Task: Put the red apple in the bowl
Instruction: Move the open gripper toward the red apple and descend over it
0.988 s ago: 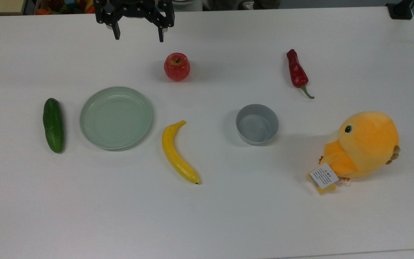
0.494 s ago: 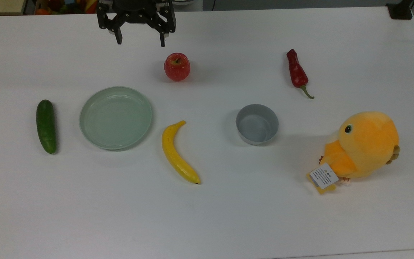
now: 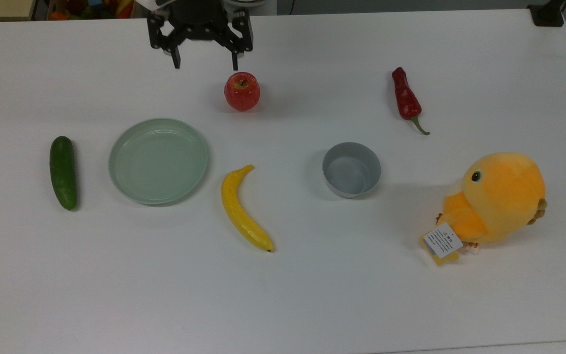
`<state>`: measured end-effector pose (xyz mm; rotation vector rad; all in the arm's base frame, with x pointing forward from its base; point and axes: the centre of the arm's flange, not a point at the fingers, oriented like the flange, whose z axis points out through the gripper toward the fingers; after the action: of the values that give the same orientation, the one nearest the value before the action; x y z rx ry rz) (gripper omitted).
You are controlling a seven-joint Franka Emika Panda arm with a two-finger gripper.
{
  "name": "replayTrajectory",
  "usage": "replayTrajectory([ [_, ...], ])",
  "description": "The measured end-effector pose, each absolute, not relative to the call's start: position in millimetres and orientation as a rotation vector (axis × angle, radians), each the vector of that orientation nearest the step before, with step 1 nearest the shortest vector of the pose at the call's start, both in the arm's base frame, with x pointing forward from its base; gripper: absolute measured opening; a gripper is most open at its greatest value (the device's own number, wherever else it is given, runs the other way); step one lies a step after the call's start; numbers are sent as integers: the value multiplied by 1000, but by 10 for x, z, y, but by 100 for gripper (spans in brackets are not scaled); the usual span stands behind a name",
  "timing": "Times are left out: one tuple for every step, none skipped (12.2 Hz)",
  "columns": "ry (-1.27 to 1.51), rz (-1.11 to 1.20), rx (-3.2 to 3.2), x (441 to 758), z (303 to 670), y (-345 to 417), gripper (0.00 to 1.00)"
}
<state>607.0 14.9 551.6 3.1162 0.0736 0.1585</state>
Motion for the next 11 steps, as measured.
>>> replayTrajectory([
  [96, 189, 3116, 6084, 5420, 232, 100],
  [118, 171, 3120, 6043, 5309, 312, 100],
  [145, 115, 3127, 5888, 5164, 392, 100],
  [170, 78, 3132, 5717, 5089, 447, 100],
  [191, 54, 3135, 5546, 5051, 493, 100],
  [201, 30, 3138, 5396, 5005, 504, 100],
  [203, -9, 3140, 5267, 4903, 489, 100],
  [202, -53, 3139, 5177, 4754, 475, 100],
  [204, -87, 3137, 5124, 4590, 464, 100],
  [209, -125, 3134, 5080, 4440, 454, 100],
  [223, -157, 3131, 5048, 4332, 448, 100],
])
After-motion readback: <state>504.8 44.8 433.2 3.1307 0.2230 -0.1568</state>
